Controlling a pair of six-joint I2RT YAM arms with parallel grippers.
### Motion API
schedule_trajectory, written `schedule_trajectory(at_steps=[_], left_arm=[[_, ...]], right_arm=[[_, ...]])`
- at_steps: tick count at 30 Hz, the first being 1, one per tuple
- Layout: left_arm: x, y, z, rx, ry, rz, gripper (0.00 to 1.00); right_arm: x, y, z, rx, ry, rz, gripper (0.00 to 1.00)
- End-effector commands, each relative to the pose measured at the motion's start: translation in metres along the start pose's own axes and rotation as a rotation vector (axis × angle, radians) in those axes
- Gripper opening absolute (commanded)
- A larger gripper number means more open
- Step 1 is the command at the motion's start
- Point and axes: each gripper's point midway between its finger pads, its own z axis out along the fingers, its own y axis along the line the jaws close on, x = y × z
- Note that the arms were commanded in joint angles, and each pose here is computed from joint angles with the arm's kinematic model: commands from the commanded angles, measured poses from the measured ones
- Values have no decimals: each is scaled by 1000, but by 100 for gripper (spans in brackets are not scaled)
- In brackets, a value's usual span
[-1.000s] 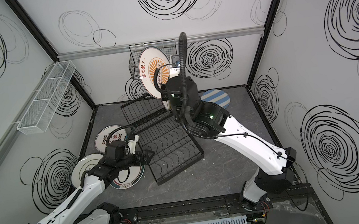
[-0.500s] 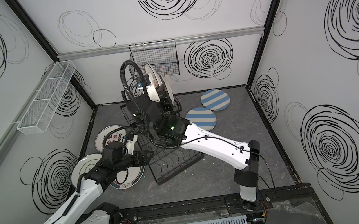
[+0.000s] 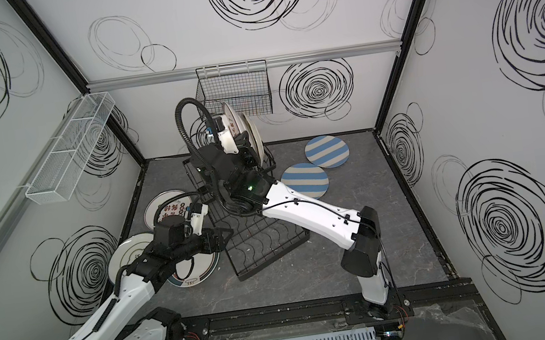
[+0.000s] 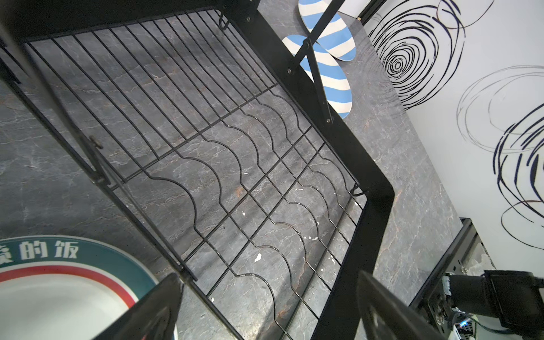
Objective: Load plates into a dish rack
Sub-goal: Place the plate on the dish rack.
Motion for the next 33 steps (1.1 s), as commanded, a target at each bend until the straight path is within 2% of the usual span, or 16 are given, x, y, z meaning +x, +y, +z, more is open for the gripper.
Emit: schedule_trajectory(at_steps=[1,10,20,33], left_arm=[[-12,-7,-4,23,-33,30,96],[-12,-4,-4,14,-33,23,96],[-11,-4,-2,15,-26,23,96],[-11,-2,-2,7,-24,19,96]], right_arm=[[0,-2,10,-30,12,55,0],[16,4,24,-19,42,18,0],[10,-2,23,36,27,-70,0],[20,18,33,-13,37,-119,0]])
